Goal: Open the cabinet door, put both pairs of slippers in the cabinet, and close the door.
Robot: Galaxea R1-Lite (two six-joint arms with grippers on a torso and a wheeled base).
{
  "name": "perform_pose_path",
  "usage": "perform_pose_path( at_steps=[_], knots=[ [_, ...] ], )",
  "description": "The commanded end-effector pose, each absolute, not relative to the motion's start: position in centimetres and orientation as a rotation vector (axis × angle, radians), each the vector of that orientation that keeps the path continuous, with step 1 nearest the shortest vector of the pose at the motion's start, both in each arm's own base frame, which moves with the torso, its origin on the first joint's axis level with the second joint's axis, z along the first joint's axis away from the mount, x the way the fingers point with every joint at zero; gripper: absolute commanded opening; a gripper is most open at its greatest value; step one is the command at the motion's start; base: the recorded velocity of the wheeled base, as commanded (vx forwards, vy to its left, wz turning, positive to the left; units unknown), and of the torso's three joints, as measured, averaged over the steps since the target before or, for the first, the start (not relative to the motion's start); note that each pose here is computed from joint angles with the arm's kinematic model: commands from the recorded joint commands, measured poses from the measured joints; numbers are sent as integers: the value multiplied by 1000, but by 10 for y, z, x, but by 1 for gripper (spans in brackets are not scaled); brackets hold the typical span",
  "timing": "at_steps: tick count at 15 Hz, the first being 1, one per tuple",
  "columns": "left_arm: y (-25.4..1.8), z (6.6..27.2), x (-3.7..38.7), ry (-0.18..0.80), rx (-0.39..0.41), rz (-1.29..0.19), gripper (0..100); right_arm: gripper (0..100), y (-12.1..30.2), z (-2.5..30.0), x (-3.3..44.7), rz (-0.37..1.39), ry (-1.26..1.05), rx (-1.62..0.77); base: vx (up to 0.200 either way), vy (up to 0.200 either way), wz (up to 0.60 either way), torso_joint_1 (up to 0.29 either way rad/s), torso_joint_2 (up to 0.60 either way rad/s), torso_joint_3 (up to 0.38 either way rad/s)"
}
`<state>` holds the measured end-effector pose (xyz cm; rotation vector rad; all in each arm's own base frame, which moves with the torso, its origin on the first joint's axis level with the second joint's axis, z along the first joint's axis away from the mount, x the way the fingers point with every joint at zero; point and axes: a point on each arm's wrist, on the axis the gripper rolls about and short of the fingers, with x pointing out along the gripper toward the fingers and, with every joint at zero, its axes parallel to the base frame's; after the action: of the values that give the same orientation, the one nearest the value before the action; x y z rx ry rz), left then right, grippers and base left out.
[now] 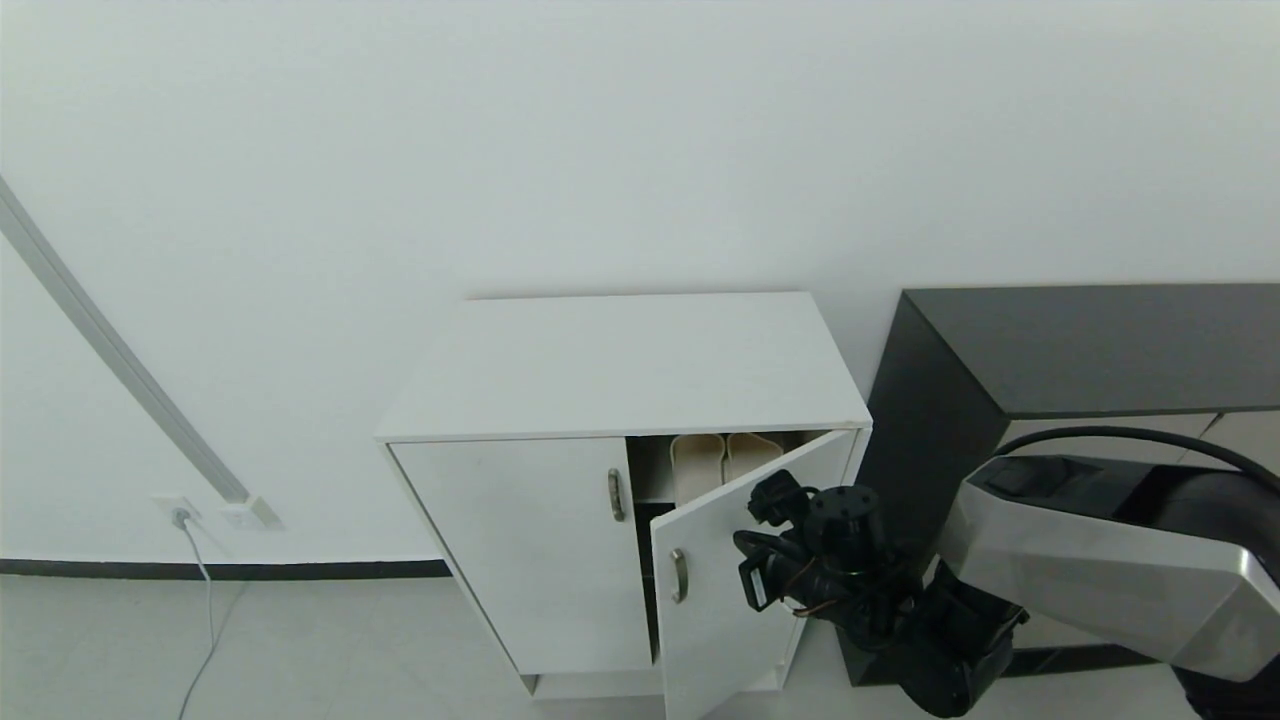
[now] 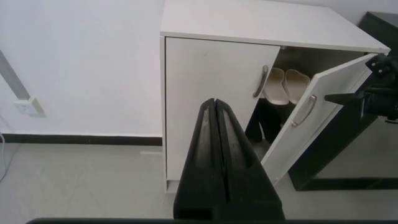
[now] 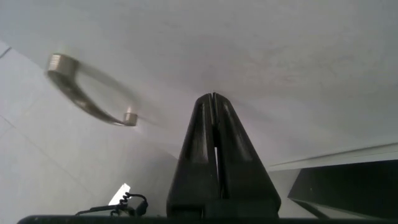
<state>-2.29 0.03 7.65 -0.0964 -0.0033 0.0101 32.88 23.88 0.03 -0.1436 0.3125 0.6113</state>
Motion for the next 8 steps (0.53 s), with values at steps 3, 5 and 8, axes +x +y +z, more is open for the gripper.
perform_pose_path(
  at_steps=[3, 5, 8],
  knots=[
    [0, 77, -23, -2, -98, 11, 0, 0, 242, -4, 341, 599, 311, -142, 0, 0, 0, 0, 0, 0],
    [0, 77, -23, -2, -98, 11, 0, 0, 242, -2, 344, 596, 313, -142, 0, 0, 0, 0, 0, 0],
    [0, 77, -23, -2, -97, 11, 0, 0, 246, 3, 353, 590, 303, -138, 0, 0, 0, 0, 0, 0]
  ],
)
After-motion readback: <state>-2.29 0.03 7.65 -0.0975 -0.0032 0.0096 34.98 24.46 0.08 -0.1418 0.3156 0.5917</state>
